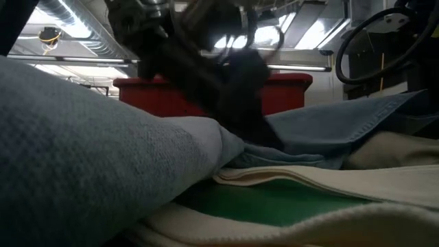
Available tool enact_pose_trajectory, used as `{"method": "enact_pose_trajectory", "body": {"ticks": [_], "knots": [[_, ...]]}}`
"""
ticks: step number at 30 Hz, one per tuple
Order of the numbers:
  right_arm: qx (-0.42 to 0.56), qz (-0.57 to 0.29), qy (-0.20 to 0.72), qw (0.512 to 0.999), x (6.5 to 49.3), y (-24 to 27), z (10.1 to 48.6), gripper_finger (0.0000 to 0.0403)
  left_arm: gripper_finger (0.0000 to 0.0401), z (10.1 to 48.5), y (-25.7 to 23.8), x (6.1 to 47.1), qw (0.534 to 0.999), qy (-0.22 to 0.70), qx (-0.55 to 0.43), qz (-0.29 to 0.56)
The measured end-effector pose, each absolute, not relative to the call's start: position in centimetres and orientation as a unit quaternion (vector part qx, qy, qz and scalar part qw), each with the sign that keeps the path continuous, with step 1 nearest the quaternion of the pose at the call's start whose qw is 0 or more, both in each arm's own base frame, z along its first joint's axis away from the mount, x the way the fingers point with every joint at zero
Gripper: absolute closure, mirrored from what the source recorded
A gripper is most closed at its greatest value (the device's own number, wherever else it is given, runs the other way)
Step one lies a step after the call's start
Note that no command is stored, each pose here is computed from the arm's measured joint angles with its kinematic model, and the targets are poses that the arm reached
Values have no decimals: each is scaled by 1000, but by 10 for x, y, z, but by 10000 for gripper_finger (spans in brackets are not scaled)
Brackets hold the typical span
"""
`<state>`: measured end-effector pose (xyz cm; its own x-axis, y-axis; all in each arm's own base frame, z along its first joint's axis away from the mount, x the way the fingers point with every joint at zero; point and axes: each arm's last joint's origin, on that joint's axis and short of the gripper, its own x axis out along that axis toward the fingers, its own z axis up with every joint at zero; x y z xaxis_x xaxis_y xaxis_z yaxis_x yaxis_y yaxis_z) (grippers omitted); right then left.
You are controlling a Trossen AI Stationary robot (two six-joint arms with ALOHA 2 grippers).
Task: Fold Laundry from Bin
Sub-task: Fold the light blue pants
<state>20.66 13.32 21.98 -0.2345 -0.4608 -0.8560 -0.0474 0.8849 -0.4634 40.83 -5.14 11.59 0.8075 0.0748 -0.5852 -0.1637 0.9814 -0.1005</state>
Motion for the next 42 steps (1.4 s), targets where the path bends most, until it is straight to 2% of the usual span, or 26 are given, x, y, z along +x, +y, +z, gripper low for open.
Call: {"method": "enact_pose_trajectory", "body": {"ticks": [3,11,19,26,29,33,37,42], "knots": [[-163,-172,769,594,206,133,220,377,384,139,-51,407,955,279,-78,60],[-152,-121,796,573,205,136,219,377,380,189,-41,385,948,299,-75,73],[-185,-37,810,556,205,137,219,377,379,183,-48,378,934,348,-75,40],[-192,-45,809,554,205,136,220,374,379,184,-50,379,937,339,-68,52],[-183,-51,813,551,204,136,220,351,379,185,-46,379,937,337,-70,57],[-163,-74,815,551,203,136,220,289,378,184,-43,379,936,340,-72,59],[-152,-77,817,551,203,137,219,236,378,183,-48,378,933,350,-81,26],[-108,-52,837,534,201,139,219,208,378,181,-55,376,929,361,-76,17]]}}
